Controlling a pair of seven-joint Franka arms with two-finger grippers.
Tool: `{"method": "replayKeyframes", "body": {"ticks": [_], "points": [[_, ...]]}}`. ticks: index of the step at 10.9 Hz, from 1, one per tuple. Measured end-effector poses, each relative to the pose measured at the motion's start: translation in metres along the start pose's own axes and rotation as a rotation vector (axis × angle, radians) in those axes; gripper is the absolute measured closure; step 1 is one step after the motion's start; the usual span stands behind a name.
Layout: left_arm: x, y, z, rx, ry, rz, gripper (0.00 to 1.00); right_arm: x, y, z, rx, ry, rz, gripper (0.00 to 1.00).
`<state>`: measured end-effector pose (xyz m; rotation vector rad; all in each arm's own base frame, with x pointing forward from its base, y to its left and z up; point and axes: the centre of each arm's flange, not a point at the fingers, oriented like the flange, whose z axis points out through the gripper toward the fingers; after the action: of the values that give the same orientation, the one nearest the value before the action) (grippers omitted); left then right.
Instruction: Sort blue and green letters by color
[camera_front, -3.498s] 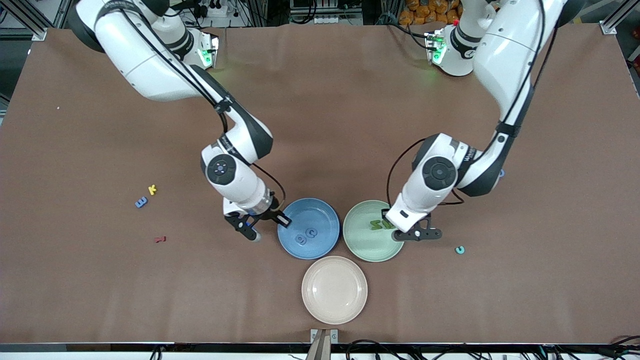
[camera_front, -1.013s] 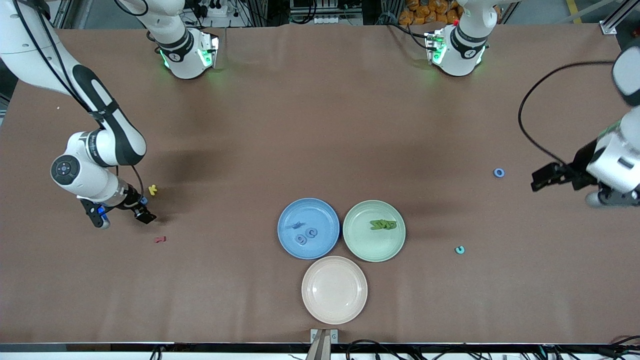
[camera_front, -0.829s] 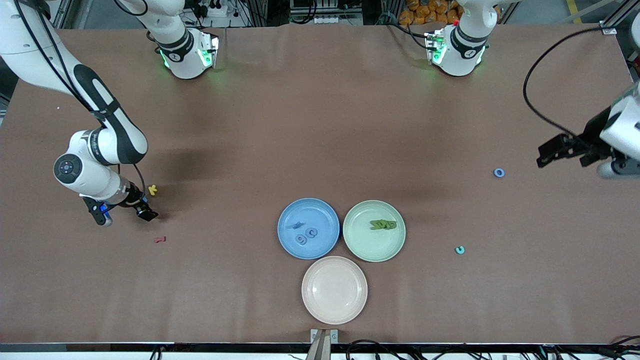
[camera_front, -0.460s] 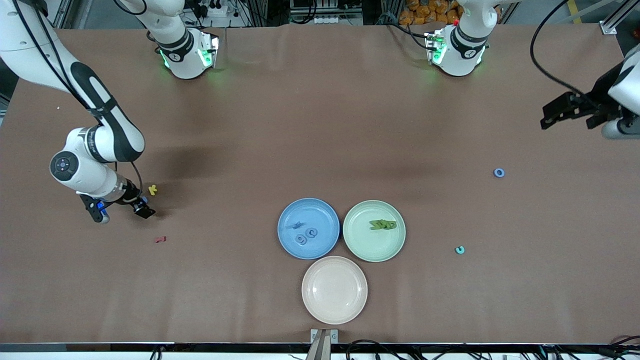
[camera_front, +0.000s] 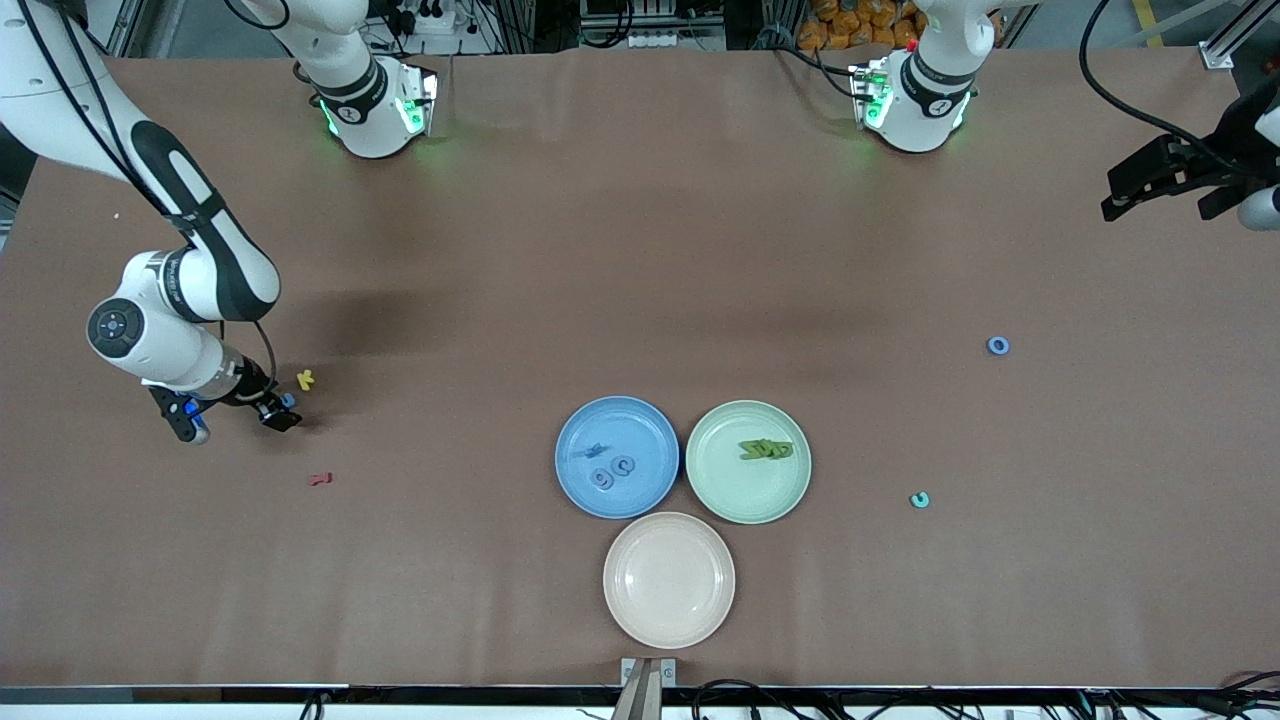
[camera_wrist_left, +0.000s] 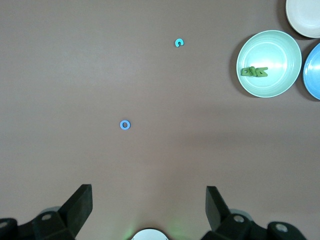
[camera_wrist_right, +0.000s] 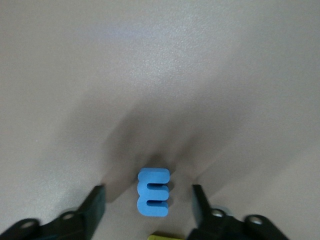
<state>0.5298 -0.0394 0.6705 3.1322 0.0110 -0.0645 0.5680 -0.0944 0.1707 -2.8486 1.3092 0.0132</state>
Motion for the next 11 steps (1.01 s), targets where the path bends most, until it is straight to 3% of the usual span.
{"method": "replayKeyframes", "body": {"ticks": [4,7,11], "points": [[0.015,-0.002,0.019,-0.005,-0.008,-0.002,0.00,0.002,0.002,-0.004,0.001,0.005,-0.037,0.74],[0.017,-0.002,0.021,-0.006,-0.010,-0.002,0.00,-0.002,-0.002,-0.004,0.005,0.003,-0.058,0.73],[0.020,0.000,0.026,-0.007,-0.019,0.003,0.00,-0.039,-0.071,-0.034,0.049,-0.006,-0.069,0.73]]}}
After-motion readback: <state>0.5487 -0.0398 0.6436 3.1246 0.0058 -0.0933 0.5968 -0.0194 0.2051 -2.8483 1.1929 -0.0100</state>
